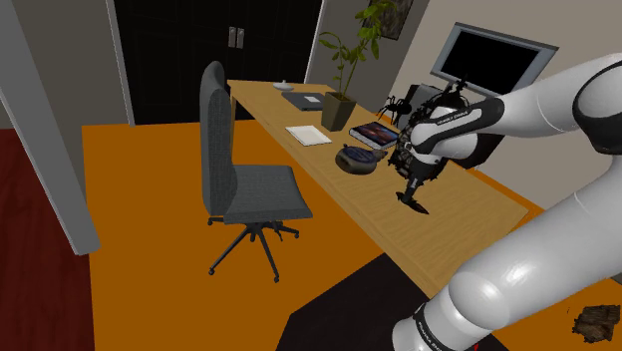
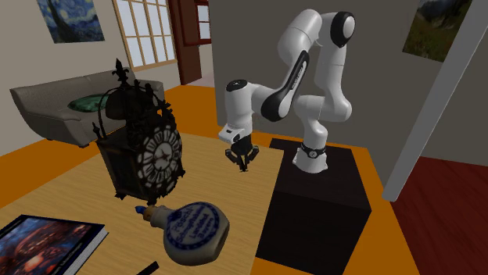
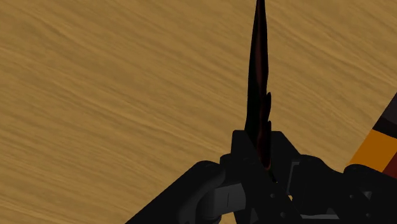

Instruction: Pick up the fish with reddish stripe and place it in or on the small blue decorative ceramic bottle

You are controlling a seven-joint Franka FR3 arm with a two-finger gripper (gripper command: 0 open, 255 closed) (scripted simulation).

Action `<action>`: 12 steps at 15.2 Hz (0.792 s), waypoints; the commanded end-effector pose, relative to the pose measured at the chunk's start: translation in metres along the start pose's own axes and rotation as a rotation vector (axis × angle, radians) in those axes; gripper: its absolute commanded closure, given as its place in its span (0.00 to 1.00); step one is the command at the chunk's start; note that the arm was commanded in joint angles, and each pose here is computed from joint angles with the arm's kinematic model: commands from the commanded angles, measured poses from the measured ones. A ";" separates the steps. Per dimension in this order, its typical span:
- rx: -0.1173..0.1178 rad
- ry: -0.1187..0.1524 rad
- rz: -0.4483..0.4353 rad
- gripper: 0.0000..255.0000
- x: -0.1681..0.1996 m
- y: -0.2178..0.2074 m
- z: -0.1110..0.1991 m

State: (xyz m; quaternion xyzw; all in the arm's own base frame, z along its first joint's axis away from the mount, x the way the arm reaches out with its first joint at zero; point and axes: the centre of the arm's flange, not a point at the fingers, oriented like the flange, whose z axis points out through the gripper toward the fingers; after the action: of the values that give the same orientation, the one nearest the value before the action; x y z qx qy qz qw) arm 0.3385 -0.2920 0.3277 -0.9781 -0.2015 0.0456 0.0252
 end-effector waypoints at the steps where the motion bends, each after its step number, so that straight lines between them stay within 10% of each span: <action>1: 0.000 0.000 0.000 1.00 -0.001 -0.002 -0.009; 12: 0.000 0.000 0.000 1.00 -0.005 -0.006 -0.067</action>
State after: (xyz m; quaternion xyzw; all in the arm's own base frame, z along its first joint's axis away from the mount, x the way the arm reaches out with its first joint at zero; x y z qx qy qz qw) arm 0.3389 -0.2907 0.3909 -0.9781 -0.2015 0.0456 0.0251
